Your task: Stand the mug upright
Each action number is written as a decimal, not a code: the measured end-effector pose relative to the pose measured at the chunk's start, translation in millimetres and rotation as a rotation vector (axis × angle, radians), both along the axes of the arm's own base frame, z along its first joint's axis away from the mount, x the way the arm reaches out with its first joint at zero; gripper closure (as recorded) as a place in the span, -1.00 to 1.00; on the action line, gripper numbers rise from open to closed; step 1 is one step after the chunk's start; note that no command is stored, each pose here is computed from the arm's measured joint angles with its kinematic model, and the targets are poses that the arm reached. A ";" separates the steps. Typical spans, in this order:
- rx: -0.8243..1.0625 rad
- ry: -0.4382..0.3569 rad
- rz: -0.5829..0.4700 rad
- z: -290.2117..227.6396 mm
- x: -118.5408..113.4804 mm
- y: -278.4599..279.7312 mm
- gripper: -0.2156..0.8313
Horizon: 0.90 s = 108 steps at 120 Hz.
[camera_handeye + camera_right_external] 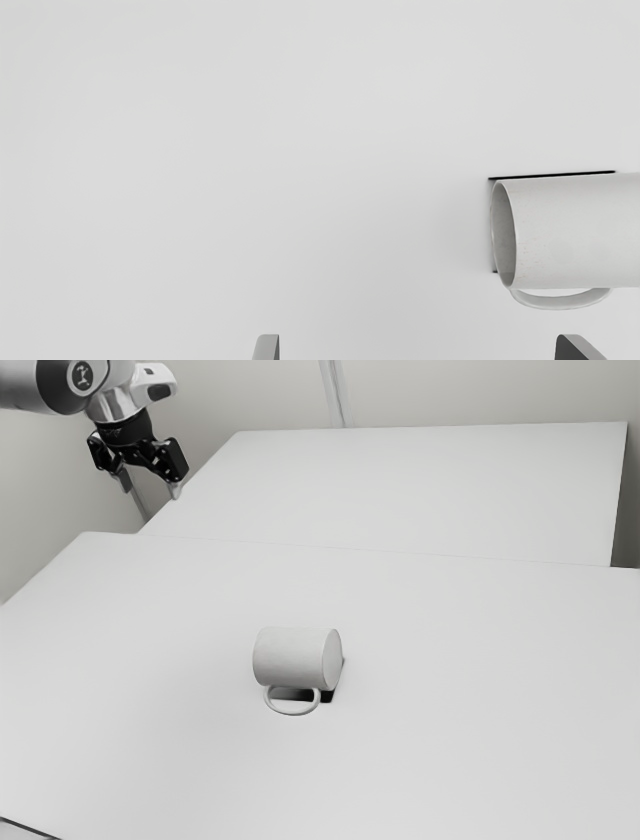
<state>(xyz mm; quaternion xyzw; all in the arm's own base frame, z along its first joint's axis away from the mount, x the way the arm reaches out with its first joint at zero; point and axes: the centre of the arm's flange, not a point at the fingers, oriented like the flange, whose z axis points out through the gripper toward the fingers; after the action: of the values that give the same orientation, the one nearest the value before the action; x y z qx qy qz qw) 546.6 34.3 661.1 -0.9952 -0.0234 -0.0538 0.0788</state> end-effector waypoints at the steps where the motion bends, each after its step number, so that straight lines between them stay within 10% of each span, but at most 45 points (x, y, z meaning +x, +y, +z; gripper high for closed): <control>1: 0.000 0.000 0.000 -0.1 0.0 0.1 -0.59; 36: -0.019 0.067 0.031 -32.0 -3.0 18.0 -0.59; 108: -0.687 0.328 0.317 -201.5 -13.6 62.0 -0.59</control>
<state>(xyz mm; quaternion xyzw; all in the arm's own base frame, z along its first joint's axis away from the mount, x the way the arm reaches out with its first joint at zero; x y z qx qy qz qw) 533.0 96.3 459.6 -0.9430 -0.1803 0.1293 -0.2480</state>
